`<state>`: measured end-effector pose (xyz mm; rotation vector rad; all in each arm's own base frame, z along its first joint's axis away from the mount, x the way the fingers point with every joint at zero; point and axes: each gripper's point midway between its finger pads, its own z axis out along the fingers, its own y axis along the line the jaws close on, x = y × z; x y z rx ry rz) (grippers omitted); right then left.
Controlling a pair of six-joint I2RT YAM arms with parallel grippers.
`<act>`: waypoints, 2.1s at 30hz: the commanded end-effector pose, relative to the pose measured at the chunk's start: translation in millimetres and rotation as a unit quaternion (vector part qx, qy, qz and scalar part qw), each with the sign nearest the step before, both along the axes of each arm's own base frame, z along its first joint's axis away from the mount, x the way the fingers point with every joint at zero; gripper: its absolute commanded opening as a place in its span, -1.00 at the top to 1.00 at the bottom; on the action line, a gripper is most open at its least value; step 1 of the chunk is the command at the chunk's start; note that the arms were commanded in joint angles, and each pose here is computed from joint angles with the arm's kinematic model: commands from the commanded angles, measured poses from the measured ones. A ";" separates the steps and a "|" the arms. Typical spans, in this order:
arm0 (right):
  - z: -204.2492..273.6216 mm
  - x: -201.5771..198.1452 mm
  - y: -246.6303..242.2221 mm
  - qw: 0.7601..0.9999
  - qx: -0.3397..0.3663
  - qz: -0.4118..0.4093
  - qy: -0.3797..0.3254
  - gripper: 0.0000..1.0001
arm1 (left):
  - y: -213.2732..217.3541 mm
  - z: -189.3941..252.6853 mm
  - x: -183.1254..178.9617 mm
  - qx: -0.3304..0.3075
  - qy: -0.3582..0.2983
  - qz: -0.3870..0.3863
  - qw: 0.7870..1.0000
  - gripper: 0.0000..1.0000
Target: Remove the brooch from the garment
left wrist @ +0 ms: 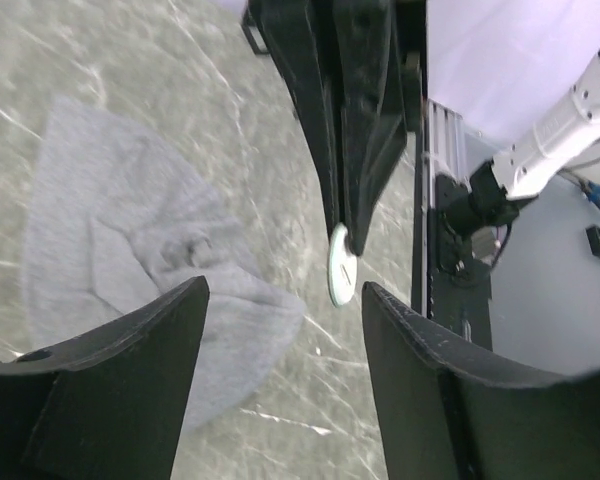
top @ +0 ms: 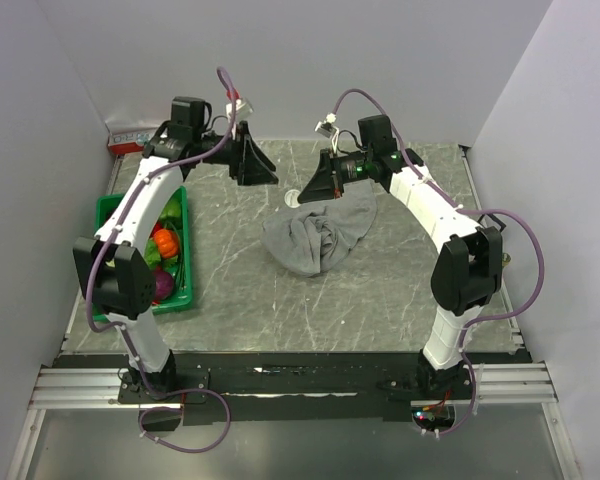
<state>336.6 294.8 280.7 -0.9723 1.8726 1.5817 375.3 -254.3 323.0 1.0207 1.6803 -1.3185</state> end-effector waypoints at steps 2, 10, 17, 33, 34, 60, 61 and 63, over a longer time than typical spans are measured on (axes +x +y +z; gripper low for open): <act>35.1 16.4 -9.5 0.996 -0.006 -0.038 -0.078 1.00 | -7.3 -16.0 -12.4 0.039 -0.015 -0.006 0.999 -0.34; 4.2 77.7 -118.3 0.906 -0.265 -0.216 -0.250 1.00 | 5.9 -49.9 -2.4 0.092 -0.002 0.060 0.994 -0.36; -80.4 85.6 -273.8 0.724 -0.603 -0.279 -0.185 1.00 | 5.6 -65.3 3.2 0.101 0.016 0.070 0.992 -0.38; -132.3 95.8 -434.4 0.445 -0.829 -0.277 -0.194 1.00 | 1.2 -80.7 19.1 0.114 0.064 0.066 0.989 -0.39; -131.7 97.5 -437.4 0.445 -0.829 -0.279 -0.192 1.00 | 1.2 -81.2 19.4 0.115 0.065 0.066 0.989 -0.39; -215.9 57.8 -499.5 0.434 -0.867 -0.231 -0.081 1.00 | 8.9 -95.2 19.7 0.153 0.081 0.082 0.981 -0.39; -218.3 56.0 -500.0 0.435 -0.868 -0.228 -0.080 1.00 | 8.3 -95.9 19.9 0.154 0.081 0.082 0.981 -0.39; -219.6 54.4 -505.1 0.427 -0.871 -0.230 -0.080 1.00 | 9.0 -96.0 20.4 0.154 0.081 0.083 0.981 -0.39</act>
